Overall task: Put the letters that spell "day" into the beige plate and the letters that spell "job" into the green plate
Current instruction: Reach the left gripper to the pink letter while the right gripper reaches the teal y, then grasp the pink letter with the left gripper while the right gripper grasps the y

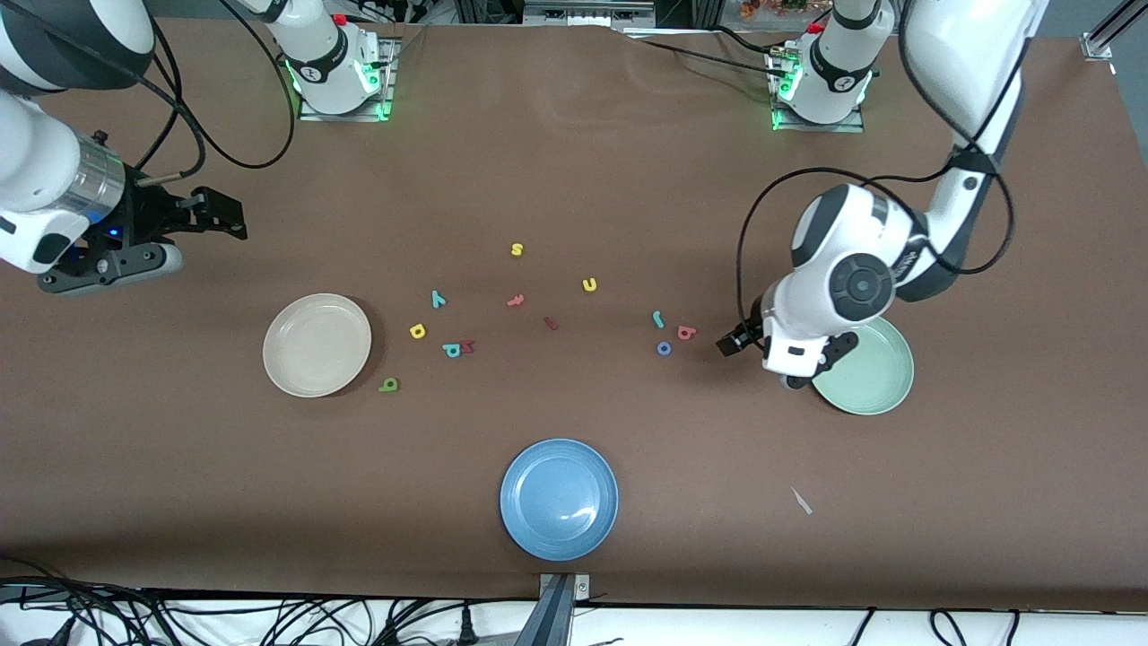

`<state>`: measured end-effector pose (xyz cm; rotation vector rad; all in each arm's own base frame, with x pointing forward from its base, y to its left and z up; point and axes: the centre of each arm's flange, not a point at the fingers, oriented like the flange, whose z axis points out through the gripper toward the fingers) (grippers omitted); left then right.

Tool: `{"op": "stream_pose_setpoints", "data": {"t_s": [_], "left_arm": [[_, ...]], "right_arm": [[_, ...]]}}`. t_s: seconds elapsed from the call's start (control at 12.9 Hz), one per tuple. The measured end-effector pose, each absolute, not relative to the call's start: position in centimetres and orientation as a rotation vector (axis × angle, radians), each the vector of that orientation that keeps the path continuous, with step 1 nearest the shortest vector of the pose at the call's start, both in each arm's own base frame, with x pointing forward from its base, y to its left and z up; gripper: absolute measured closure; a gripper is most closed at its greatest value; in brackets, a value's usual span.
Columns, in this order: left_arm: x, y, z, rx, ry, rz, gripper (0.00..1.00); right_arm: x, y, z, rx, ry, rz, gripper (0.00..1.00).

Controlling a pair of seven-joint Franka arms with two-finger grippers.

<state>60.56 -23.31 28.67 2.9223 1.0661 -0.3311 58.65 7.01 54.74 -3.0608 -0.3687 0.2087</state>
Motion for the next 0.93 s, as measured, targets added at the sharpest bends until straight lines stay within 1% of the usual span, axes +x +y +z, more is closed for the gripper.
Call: {"op": "stream_pose_setpoints", "data": {"t_s": [0.31, 0.46, 0.7, 0.85, 0.93], "left_arm": [[60.5, -24.9, 23.5, 2.769, 1.336, -0.278, 0.00], [60.3, -25.4, 22.4, 2.705, 1.436, -0.260, 0.00], [59.3, -26.9, 20.4, 2.677, 1.495, -0.276, 0.00], [58.9, -27.7, 19.3, 2.663, 1.521, -0.286, 0.00], [58.9, -27.8, 18.9, 2.652, 1.533, -0.283, 0.02]], "right_arm": [[60.5, 9.0, 51.1, -3.028, -0.374, 0.178, 0.00], [60.9, 11.0, 48.7, -3.025, -0.371, 0.150, 0.00], [60.2, 15.1, 44.5, -3.027, -0.301, 0.123, 0.00], [58.9, 18.3, 42.1, -3.036, -0.245, 0.115, 0.00], [58.0, 20.0, 40.7, -3.053, -0.241, 0.110, 0.00]]}}
